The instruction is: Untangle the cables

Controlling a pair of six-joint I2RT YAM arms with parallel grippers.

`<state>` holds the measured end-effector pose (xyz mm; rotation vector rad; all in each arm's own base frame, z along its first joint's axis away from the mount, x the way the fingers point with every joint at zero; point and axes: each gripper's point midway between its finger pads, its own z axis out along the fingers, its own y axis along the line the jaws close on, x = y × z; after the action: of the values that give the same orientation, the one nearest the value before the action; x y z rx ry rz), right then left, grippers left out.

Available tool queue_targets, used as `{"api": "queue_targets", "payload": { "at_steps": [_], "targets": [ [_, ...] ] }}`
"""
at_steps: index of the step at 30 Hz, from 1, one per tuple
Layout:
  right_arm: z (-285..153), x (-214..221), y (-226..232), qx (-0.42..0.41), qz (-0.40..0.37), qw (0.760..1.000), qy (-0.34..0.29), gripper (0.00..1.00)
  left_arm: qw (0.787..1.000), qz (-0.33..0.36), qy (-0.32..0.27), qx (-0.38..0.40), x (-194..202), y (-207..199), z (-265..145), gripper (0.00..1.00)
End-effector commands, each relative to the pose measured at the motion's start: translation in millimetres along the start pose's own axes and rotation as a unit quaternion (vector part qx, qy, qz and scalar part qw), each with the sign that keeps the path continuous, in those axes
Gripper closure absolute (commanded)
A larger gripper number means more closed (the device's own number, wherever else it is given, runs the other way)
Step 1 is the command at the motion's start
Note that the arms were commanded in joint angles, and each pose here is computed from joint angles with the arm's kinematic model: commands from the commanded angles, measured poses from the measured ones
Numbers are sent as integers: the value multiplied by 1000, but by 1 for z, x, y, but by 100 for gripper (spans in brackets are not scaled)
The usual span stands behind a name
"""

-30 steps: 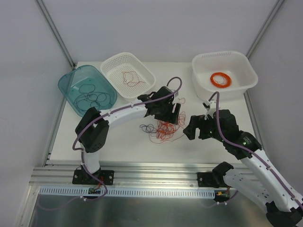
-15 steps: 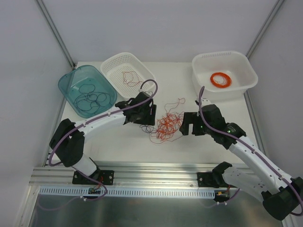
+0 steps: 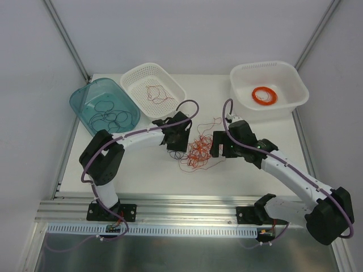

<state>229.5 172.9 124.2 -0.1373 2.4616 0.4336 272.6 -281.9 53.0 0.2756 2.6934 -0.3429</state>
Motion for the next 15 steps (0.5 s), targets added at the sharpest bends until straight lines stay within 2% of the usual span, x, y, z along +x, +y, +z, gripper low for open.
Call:
{"api": "queue_targets", "payload": {
  "at_steps": [1, 9, 12, 15],
  "targets": [
    [6, -20, 13, -13, 9, 1000, -25, 7, 1000, 17, 2, 14, -5, -12, 1, 58],
    [35, -32, 28, -24, 32, 999, -19, 12, 999, 20, 31, 0, 16, -8, 17, 65],
    [53, -32, 34, -30, 41, 999, -9, 15, 999, 20, 33, -2, 18, -7, 17, 72],
    [72, -29, 36, -24, 46, 999, 4, 17, 999, 22, 27, -3, 17, -6, 15, 85]
  ]
}}
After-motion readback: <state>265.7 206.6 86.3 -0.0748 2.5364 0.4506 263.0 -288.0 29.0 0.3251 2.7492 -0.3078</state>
